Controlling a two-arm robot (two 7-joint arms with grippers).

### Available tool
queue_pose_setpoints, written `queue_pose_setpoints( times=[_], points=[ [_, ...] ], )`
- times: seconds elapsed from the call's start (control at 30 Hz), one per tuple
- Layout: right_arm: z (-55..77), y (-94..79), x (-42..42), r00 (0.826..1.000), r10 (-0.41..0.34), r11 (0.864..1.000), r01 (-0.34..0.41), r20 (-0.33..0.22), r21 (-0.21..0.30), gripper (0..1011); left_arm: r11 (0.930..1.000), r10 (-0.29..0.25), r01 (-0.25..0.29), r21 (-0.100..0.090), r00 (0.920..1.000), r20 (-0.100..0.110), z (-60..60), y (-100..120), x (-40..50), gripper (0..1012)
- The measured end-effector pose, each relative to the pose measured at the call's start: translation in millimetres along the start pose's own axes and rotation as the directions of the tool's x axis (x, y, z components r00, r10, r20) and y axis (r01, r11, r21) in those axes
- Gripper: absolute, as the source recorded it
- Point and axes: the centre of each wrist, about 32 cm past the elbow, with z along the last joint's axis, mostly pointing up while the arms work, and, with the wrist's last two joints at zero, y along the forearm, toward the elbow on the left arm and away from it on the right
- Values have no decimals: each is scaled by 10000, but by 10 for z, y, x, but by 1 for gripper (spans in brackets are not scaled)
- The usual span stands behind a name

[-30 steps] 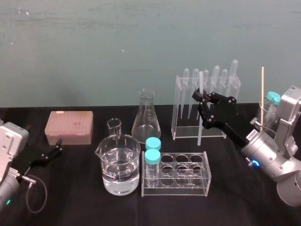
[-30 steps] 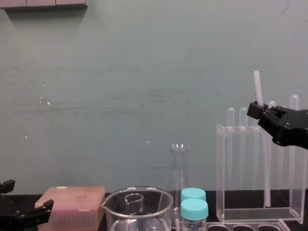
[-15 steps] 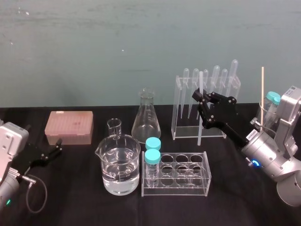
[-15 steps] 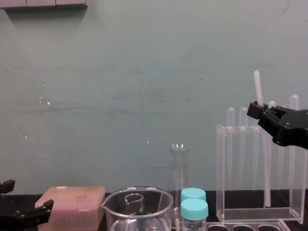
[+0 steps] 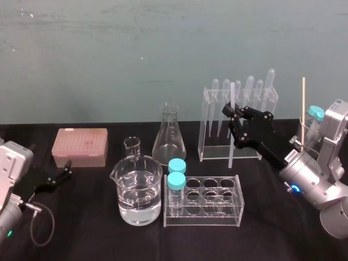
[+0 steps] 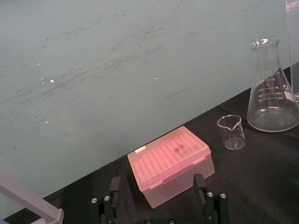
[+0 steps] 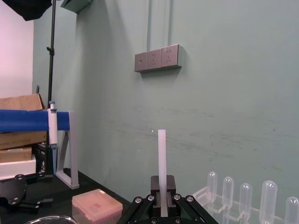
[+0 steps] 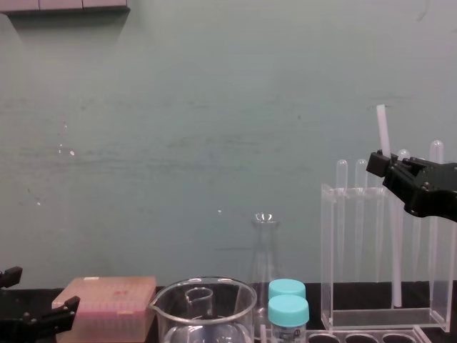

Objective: Pick up the stirring rod with one hand, then place it down.

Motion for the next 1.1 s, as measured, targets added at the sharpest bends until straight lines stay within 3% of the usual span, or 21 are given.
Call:
queue_pose_setpoints(
  times=[1.1],
  points=[
    [0,0,0,10000,-1,10000,1,-1,0,67,10000,-1,1,-1,10000,0,0,0,0,1000]
  ],
)
